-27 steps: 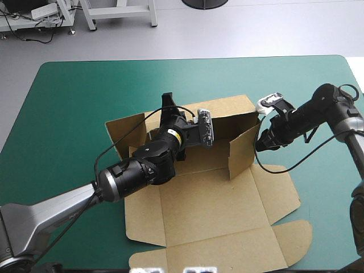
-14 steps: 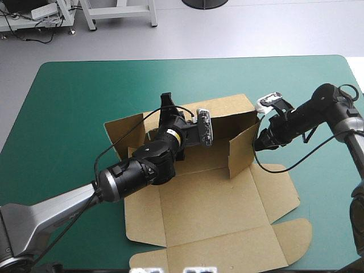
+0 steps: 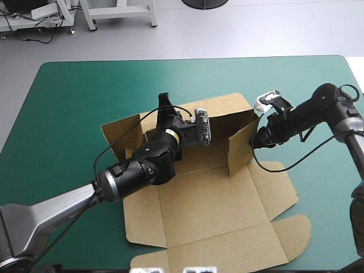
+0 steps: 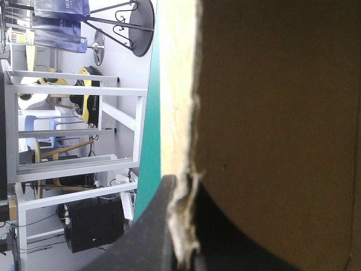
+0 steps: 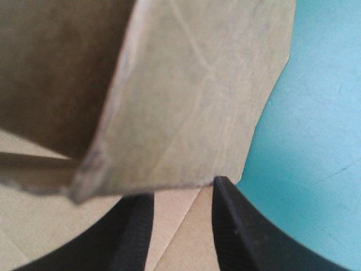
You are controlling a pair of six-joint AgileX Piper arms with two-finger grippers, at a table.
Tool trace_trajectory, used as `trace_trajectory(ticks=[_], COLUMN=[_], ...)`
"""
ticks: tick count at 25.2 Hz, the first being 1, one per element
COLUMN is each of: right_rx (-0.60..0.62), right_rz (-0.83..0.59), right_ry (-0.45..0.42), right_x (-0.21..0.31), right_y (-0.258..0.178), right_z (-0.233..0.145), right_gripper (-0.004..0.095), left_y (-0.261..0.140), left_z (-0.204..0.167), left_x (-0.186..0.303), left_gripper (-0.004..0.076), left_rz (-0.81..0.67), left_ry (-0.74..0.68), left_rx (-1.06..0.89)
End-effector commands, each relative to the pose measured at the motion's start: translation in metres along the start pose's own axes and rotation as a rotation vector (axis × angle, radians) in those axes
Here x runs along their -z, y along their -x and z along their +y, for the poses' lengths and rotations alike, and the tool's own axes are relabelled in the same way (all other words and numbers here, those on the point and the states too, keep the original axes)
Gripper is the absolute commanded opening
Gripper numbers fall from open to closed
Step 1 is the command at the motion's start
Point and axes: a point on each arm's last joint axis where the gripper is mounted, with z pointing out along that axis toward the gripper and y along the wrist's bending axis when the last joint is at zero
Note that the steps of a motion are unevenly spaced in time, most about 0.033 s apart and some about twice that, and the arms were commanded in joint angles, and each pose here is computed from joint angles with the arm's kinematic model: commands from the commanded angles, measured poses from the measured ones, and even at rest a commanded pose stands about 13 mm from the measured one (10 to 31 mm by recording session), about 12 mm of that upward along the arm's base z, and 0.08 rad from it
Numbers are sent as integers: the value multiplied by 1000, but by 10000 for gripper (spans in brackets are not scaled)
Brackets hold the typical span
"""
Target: Fold the box
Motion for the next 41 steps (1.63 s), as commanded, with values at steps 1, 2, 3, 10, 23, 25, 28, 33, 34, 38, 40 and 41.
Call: trace_trajectory(ticks=[1, 2, 3, 10, 23, 25, 28, 33, 34, 38, 40, 41], right_rx=[58, 71, 83, 138, 239, 203, 177, 247, 258, 295, 291, 296], right_rz=[-141, -160, -183, -266, -396, -401, -374, -483, -509, -576, -605, -620], right_ry=[-14, -9, -3, -19, -71, -21, 14, 15, 2, 2, 7, 12], right_x=[19, 20, 19, 18, 14, 2, -17, -24, -23, -20, -19, -18], right_y=[14, 16, 18, 26, 39, 40, 38, 46, 48, 53, 55, 56], right_z=[13, 14, 14, 11, 1, -5, -17, -23, -24, -23, -22, -21], right_gripper=[333, 333, 333, 333, 333, 333, 333, 333, 333, 333, 333, 333], left_y=[0, 0, 0, 0, 3, 3, 3, 5, 5, 5, 5, 5], left_z=[13, 13, 13, 13, 13, 12, 12, 12, 12, 12, 12, 12], left_x=[13, 13, 13, 13, 13, 13, 13, 13, 13, 13, 13, 13], left_gripper=[-6, -6, -6, -6, -6, -6, -6, -6, -6, -6, -6, -6], left_rz=[-16, -16, -18, -18, -50, -50, -52, -67, -70, -71, -74, -74], left_ry=[34, 34, 34, 34, 30, 28, 28, 27, 27, 27, 27, 27], left_rx=[42, 42, 42, 42, 43, 45, 45, 40, 40, 40, 40, 40])
